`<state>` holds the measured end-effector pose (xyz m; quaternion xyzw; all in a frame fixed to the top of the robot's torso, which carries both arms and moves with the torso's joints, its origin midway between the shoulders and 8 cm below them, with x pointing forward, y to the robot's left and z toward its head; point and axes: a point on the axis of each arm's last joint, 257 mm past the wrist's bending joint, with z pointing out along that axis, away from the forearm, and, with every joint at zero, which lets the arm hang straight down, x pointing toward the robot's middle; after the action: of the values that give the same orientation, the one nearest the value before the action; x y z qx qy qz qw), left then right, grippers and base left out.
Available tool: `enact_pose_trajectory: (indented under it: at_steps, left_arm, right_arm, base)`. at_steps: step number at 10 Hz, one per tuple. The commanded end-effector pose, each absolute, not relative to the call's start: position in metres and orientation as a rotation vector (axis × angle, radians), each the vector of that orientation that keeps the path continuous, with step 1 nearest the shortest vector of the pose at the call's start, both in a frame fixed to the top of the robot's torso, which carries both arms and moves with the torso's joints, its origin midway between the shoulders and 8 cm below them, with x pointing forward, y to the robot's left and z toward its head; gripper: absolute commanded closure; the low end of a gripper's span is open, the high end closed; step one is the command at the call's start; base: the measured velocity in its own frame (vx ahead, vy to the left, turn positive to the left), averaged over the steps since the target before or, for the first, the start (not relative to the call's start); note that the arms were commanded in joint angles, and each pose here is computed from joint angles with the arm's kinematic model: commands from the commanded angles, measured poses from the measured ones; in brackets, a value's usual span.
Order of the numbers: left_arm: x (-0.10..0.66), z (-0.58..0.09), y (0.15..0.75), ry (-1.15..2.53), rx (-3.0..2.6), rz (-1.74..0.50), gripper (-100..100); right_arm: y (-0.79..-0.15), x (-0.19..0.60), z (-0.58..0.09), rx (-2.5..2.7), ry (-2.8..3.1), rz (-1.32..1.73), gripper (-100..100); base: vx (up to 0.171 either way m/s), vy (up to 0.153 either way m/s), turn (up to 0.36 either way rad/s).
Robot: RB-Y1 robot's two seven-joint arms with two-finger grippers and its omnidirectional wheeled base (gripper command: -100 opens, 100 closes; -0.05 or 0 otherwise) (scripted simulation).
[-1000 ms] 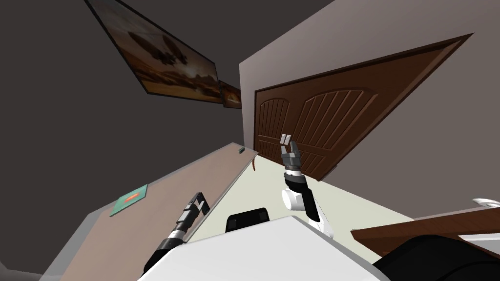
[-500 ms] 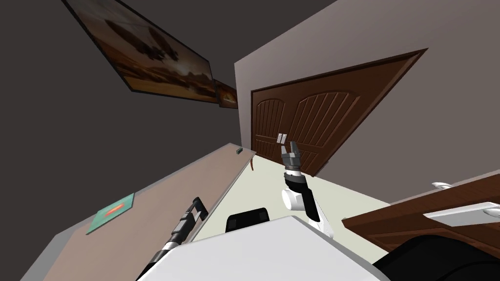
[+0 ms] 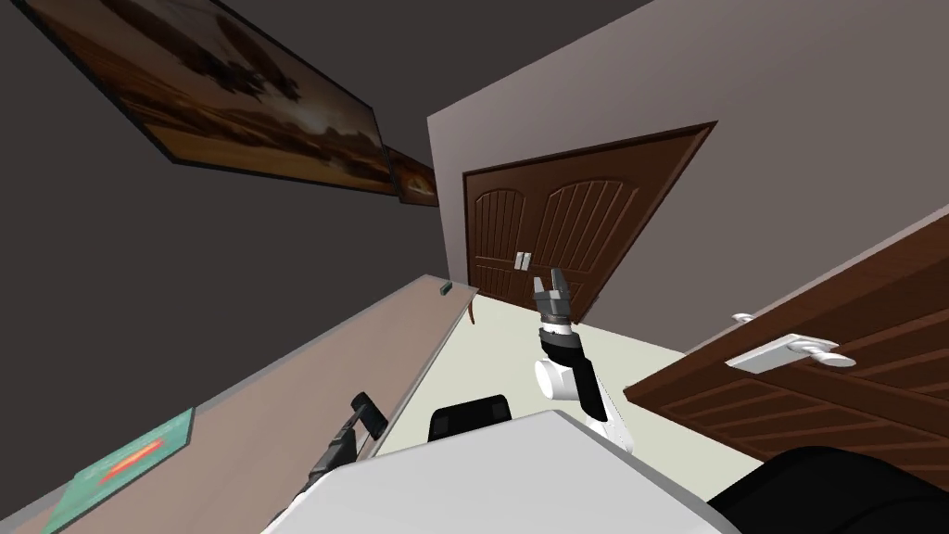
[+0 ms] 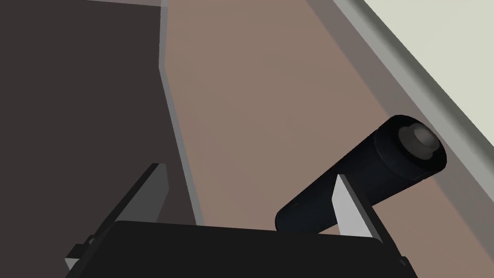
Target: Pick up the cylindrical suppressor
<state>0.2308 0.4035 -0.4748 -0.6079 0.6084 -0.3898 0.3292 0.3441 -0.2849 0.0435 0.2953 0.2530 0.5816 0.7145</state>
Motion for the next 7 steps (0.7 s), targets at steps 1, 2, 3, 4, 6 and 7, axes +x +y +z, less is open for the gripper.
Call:
enact_pose_trajectory:
  at_steps: [1,2,3,4,6,7]
  left_arm:
    - [0.202,-0.494,0.414,1.643,-1.649,-0.965,-100]
    - [0.2,-0.495,0.415,1.644,-1.653,-0.96,-100]
    - [0.188,-0.505,0.422,1.674,-1.678,-0.93,-100]
    - [0.177,-0.512,0.427,1.702,-1.696,-0.906,-100]
    - [0.147,-0.53,0.444,1.761,-1.749,-0.828,-100]
    - [0.137,-0.535,0.449,1.788,-1.763,-0.802,-100]
  right_arm:
    - [-0.285,0.344,0.043,0.654,0.561,1.288,0]
    - [-0.285,0.344,0.043,0.654,0.561,1.288,0]
    - [-0.285,0.344,0.043,0.654,0.561,1.288,0]
    - [-0.285,0.344,0.043,0.654,0.56,1.288,0]
    - [-0.285,0.344,0.043,0.654,0.561,1.288,0]
    - [-0.285,0.344,0.043,0.654,0.561,1.288,0]
  base:
    - [0.026,0.064,-0.317]
    - [0.007,0.045,-0.087]
    - [0.003,0.029,-0.179]
    - [0.012,0.038,-0.385]
    - [0.008,0.057,-0.282]
    - [0.014,0.056,-0.307]
